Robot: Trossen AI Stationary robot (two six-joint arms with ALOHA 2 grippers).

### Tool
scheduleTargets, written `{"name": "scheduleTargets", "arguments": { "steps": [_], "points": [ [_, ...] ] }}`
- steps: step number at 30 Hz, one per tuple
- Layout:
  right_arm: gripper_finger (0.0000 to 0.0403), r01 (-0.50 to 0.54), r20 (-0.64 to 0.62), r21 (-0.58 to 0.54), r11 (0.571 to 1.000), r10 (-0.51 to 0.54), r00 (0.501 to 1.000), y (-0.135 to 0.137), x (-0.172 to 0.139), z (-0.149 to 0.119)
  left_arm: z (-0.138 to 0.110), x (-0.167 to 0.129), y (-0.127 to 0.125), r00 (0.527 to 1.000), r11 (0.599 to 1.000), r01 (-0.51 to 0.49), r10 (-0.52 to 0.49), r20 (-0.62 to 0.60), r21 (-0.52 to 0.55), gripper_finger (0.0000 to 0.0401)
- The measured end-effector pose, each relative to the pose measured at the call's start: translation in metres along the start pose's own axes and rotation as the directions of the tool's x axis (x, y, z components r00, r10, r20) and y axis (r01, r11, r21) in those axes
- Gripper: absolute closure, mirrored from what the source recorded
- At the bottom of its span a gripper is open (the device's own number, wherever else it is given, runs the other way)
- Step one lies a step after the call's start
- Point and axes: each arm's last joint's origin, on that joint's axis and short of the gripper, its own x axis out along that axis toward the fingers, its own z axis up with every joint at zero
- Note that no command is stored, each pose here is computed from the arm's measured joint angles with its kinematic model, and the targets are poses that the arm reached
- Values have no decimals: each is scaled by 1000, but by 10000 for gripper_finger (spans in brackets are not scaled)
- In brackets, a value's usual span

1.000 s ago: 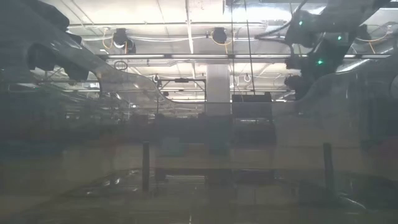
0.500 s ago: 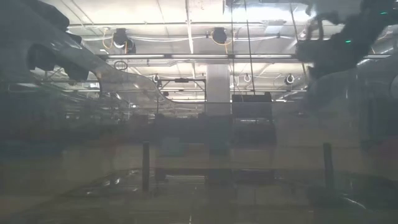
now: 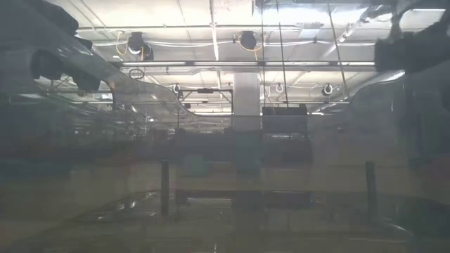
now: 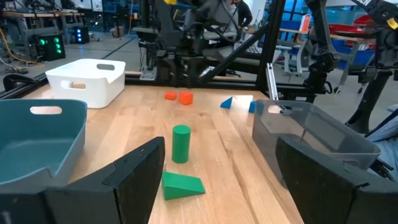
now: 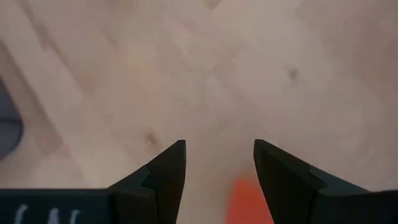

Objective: Sort & place blocks by color
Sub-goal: Put the bottom right orange block into the yellow bin

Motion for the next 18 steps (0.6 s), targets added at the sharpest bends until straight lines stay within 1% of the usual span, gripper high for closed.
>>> {"name": "scheduleTargets", "arguments": {
  "steps": [2,4,7,11,15,18],
  "points": [
    [232,17,-19,6,1000,-17,1000,1,1,-5,0,0,0,1000,1000,0,0,0,0,93],
    [241,62,-41,1,998,-62,997,1,4,-11,0,0,0,1000,1000,0,0,0,0,93],
    [255,124,-67,-19,992,-125,990,0,9,-18,0,0,0,1000,1000,0,0,0,0,93],
    [265,172,-85,-45,984,-175,981,0,13,-23,0,0,0,1000,1000,0,0,1,0,93],
    [264,172,-159,-50,984,-178,971,0,15,-27,0,0,0,1000,1000,0,0,0,0,93],
    [258,179,-161,-60,982,-187,969,1,16,-28,0,0,0,1000,1000,0,0,0,0,93]
  ]
}}
